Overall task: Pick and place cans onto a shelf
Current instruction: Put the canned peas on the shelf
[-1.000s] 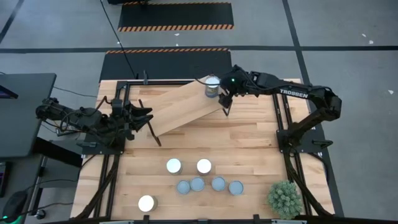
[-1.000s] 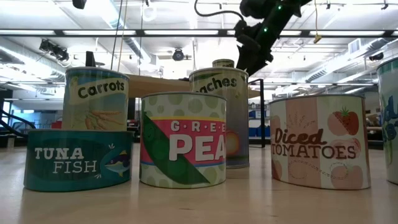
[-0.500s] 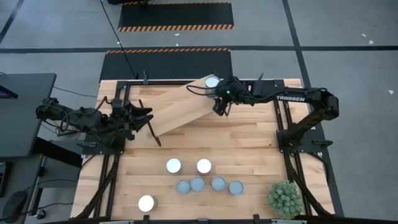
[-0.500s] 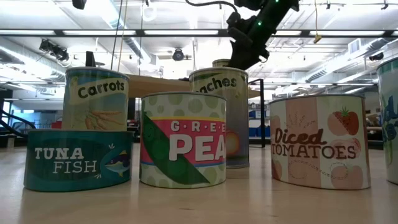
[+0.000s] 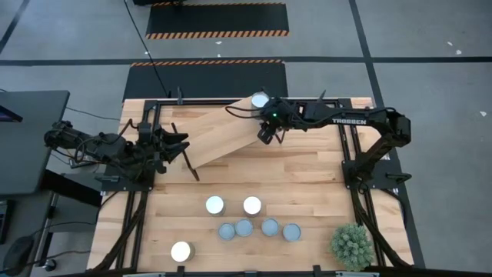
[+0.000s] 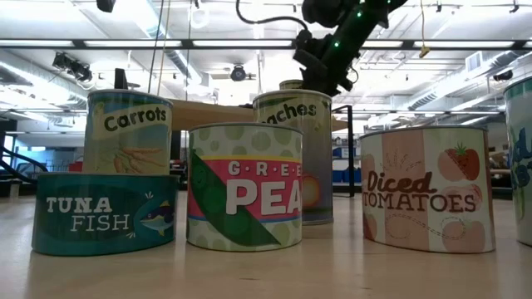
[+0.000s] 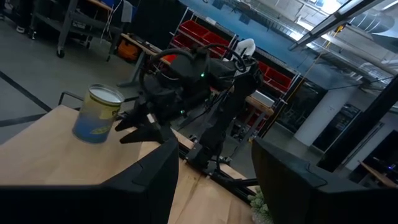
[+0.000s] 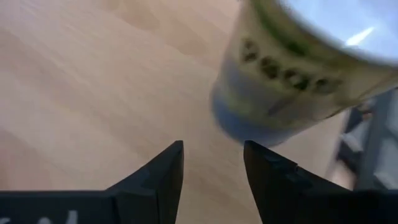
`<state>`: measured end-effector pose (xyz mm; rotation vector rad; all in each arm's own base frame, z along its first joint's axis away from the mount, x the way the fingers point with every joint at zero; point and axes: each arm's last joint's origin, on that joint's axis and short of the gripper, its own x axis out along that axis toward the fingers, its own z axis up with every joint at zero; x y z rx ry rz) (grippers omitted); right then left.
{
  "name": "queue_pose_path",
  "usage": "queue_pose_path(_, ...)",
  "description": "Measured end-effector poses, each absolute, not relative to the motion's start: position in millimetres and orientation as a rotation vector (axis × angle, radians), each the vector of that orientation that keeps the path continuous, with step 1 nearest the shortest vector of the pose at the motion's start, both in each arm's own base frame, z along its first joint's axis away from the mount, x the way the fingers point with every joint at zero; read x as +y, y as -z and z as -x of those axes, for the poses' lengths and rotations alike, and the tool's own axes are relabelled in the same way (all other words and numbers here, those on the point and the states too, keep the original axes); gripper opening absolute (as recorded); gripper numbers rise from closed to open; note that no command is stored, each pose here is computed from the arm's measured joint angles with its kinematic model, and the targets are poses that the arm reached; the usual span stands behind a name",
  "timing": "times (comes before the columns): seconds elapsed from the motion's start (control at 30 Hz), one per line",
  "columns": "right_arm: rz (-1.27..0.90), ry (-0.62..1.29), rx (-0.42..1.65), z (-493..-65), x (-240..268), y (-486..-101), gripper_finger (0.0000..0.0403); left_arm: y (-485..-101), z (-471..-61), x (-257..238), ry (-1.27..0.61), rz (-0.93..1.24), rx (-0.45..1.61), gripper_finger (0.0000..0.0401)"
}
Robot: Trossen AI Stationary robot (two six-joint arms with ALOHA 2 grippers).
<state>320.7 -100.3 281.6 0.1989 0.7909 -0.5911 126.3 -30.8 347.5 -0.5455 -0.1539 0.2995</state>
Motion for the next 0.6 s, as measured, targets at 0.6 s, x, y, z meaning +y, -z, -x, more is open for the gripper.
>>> queue_pose_path(0.6,-0.229,0.620,0.688,-321.8,-113.0,-289.4,0.0174,-347.5,-126.3,-30.8,-0.299,0.552,-0.155,0.0208)
